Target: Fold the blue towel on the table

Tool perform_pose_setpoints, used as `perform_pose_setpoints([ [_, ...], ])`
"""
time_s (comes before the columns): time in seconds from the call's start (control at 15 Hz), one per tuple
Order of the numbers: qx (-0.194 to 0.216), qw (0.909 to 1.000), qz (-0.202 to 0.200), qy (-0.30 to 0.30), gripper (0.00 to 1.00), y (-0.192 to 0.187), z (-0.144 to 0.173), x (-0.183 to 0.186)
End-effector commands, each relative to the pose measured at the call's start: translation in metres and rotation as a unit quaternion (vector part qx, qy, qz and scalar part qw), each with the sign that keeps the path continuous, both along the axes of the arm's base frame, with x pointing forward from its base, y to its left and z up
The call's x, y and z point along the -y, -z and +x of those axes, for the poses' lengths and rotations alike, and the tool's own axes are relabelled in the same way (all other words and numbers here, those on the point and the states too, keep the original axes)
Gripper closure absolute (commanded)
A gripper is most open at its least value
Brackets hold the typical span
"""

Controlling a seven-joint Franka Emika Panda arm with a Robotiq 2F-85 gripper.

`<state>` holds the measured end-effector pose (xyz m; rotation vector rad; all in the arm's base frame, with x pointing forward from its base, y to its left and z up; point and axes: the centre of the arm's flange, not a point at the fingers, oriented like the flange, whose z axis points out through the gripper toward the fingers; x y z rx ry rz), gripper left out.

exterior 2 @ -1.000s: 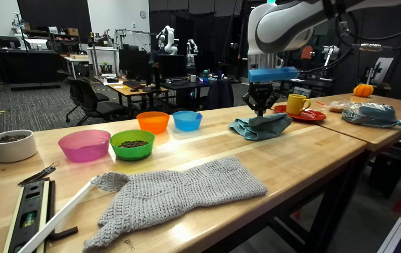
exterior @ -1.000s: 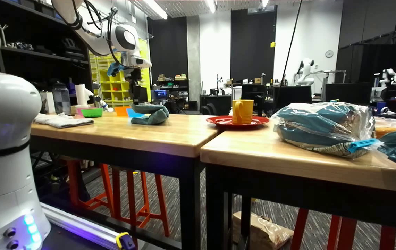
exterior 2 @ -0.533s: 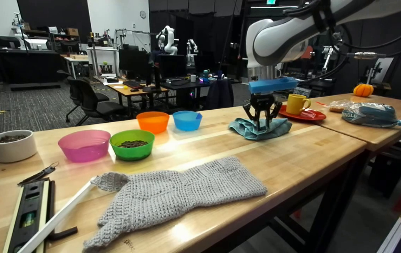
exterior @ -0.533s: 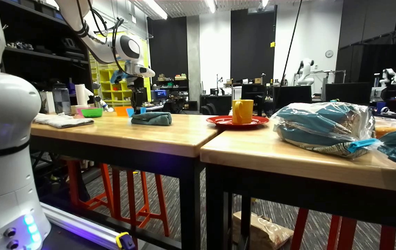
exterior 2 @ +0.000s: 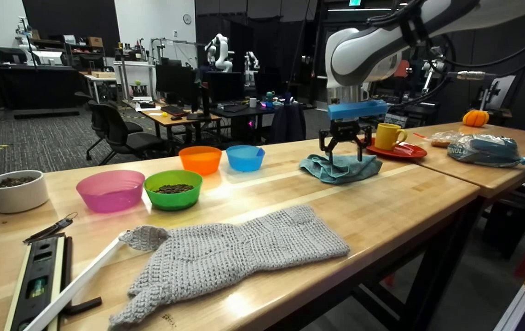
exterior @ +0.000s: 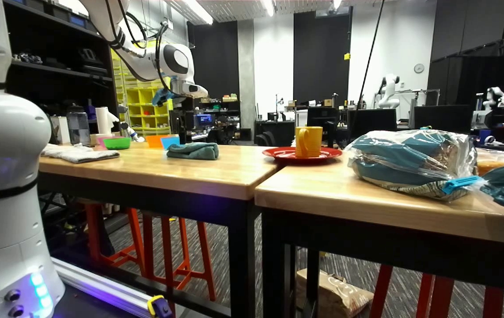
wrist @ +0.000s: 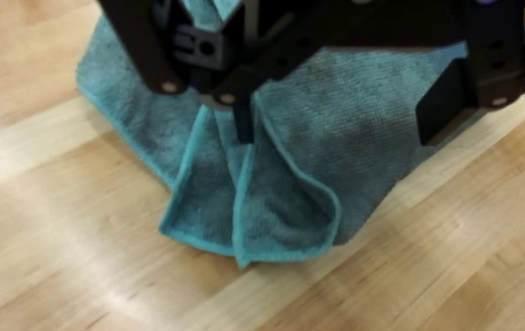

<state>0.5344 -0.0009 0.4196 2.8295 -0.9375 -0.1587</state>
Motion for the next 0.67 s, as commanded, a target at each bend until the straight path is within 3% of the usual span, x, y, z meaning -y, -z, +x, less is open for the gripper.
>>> perform_pose_setpoints([
  [0.0,0.008,0.9997,0.011,-0.019,0.00,-0.035,0.009,0.014],
  [0.27,0.010,0.9994,0.017,-0.029,0.00,-0.042,0.015,0.022],
  [0.6,0.020,0.9962,0.052,-0.067,0.00,-0.040,0.006,0.003],
])
